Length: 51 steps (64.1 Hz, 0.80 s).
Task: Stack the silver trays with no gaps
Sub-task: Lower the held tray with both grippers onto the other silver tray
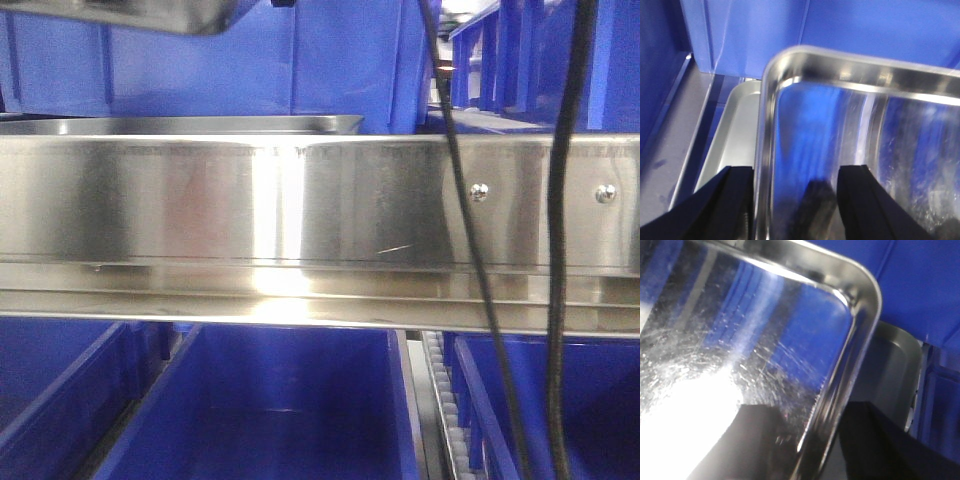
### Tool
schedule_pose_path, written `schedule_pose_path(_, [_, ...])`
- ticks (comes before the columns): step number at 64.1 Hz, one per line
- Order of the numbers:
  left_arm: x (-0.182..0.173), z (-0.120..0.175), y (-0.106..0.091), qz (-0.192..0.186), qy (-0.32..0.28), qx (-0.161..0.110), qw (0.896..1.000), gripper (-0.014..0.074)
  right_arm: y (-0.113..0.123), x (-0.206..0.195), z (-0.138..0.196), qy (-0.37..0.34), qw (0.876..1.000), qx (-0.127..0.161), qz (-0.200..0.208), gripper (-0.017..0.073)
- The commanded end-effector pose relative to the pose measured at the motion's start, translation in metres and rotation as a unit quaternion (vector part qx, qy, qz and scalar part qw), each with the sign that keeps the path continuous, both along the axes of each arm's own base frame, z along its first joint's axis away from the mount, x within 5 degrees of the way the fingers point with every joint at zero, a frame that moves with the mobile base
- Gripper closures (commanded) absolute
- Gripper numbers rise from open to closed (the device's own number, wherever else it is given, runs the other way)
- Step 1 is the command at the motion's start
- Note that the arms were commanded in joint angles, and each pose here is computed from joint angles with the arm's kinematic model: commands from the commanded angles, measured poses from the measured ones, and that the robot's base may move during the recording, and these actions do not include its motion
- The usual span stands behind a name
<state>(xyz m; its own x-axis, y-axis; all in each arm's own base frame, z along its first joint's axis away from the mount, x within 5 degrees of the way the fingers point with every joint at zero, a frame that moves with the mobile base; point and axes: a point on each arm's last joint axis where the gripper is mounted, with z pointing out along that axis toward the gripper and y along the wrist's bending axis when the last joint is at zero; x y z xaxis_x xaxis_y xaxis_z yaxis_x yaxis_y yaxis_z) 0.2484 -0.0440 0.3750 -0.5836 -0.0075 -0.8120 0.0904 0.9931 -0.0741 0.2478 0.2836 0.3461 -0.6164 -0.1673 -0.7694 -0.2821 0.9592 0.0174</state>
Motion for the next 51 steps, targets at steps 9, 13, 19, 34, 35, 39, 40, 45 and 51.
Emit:
schedule_pose_path(9, [0.001, 0.008, 0.001, -0.007, -0.034, 0.027, 0.999, 0.0307, 0.001, 0.002, 0.007, -0.022, 1.000, 0.006, 0.015, 0.0344])
schedule_pose_path(13, [0.002, 0.008, 0.001, -0.007, -0.037, 0.032, 0.999, 0.0307, -0.001, 0.004, 0.007, -0.025, 1.000, 0.004, 0.012, 0.0344])
schedule_pose_path(19, [0.005, 0.006, 0.000, -0.008, -0.040, 0.034, 0.999, 0.0307, -0.006, 0.008, 0.007, -0.022, 1.000, 0.000, 0.000, 0.0344])
schedule_pose_path(34, [0.015, -0.006, -0.002, -0.009, -0.014, 0.033, 0.999, 0.0307, -0.011, 0.012, 0.006, -0.017, 1.000, -0.008, -0.014, 0.0344])
schedule_pose_path(35, [0.015, -0.006, -0.002, -0.008, -0.013, 0.031, 0.999, 0.0307, -0.011, 0.012, 0.006, -0.017, 1.000, -0.008, -0.014, 0.0344])
schedule_pose_path(39, [0.015, -0.004, -0.003, -0.008, -0.013, 0.019, 1.000, 0.0316, -0.011, 0.012, 0.006, -0.018, 1.000, -0.006, -0.013, 0.0345])
schedule_pose_path(40, [0.014, -0.004, -0.003, -0.008, -0.014, 0.017, 1.000, 0.0323, -0.011, 0.012, 0.006, -0.018, 1.000, -0.006, -0.013, 0.0347])
schedule_pose_path(45, [0.010, 0.001, -0.004, -0.008, -0.022, 0.003, 1.000, 0.0409, -0.011, 0.012, 0.006, -0.018, 1.000, -0.006, -0.013, 0.0384])
schedule_pose_path(51, [0.002, 0.007, -0.003, -0.008, -0.028, -0.004, 1.000, 0.0577, -0.013, 0.010, 0.009, -0.020, 1.000, -0.004, -0.014, 0.0480])
